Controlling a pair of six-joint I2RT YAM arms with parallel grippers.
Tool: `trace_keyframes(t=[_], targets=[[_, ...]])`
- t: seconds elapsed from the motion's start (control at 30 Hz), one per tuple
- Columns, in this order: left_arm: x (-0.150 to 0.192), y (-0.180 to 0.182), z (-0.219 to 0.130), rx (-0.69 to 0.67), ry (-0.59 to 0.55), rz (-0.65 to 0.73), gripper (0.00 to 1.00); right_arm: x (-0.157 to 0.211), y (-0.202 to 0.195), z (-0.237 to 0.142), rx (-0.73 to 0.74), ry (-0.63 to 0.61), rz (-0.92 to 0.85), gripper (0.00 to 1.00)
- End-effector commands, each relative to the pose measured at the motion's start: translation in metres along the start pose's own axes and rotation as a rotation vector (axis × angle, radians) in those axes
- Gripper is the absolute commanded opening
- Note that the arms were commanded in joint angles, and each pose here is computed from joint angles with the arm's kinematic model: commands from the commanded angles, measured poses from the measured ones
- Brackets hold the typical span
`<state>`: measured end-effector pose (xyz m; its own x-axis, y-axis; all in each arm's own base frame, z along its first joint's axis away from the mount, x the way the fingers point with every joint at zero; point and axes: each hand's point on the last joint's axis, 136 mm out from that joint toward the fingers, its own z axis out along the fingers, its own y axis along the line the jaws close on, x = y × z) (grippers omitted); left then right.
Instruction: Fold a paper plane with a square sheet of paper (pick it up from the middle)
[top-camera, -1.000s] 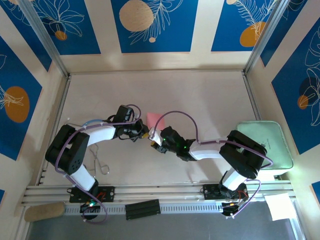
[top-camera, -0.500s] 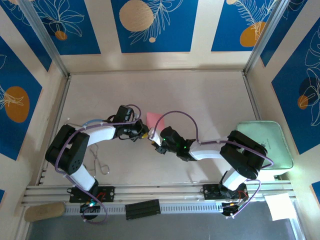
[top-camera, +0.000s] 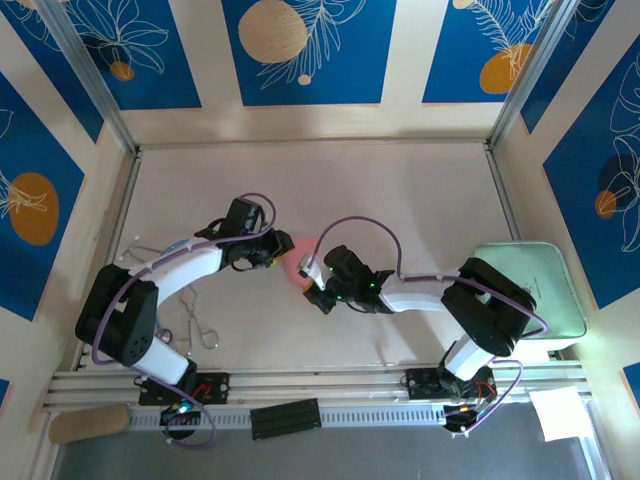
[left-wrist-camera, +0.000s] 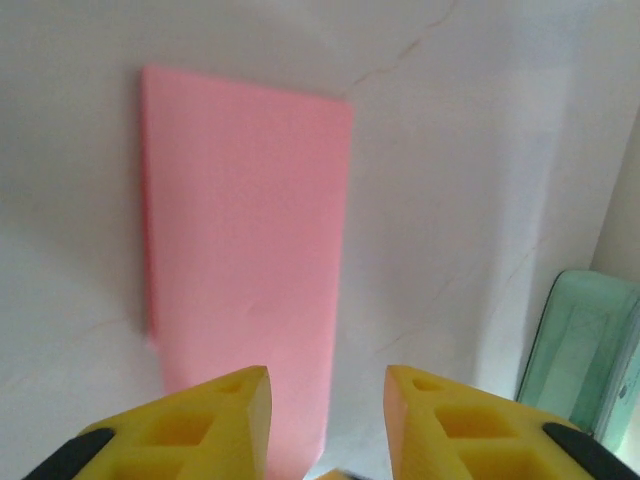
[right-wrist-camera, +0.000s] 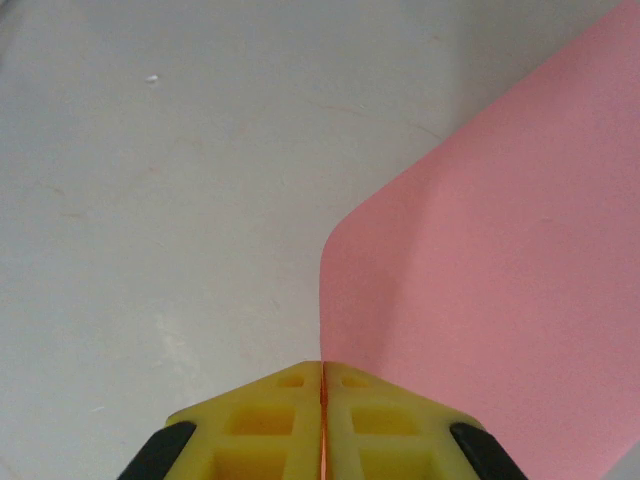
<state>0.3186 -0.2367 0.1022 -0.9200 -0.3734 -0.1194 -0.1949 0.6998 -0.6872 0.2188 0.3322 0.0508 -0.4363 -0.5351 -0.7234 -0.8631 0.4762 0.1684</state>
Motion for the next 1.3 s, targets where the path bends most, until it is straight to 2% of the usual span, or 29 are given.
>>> trace_keyframes(t=[0.0, 0.27, 0.8, 1.27], targets=[[0.004, 0.002, 0.017, -0.025, 0.059, 0.042, 0.31, -0.003, 0.015, 0.003, -0.112, 0.016, 0.098, 0.09], [0.002, 0.02, 0.053, -0.095, 0.124, 0.051, 0.19, 0.001, 0.017, 0.004, -0.179, 0.031, 0.235, 0.08], [0.008, 0.042, 0.078, -0.183, 0.191, 0.075, 0.14, -0.002, -0.001, 0.0, -0.202, 0.038, 0.369, 0.06], [0.016, 0.054, 0.086, -0.24, 0.234, 0.095, 0.09, 0.003, -0.04, 0.001, 0.009, 0.058, 0.471, 0.04]])
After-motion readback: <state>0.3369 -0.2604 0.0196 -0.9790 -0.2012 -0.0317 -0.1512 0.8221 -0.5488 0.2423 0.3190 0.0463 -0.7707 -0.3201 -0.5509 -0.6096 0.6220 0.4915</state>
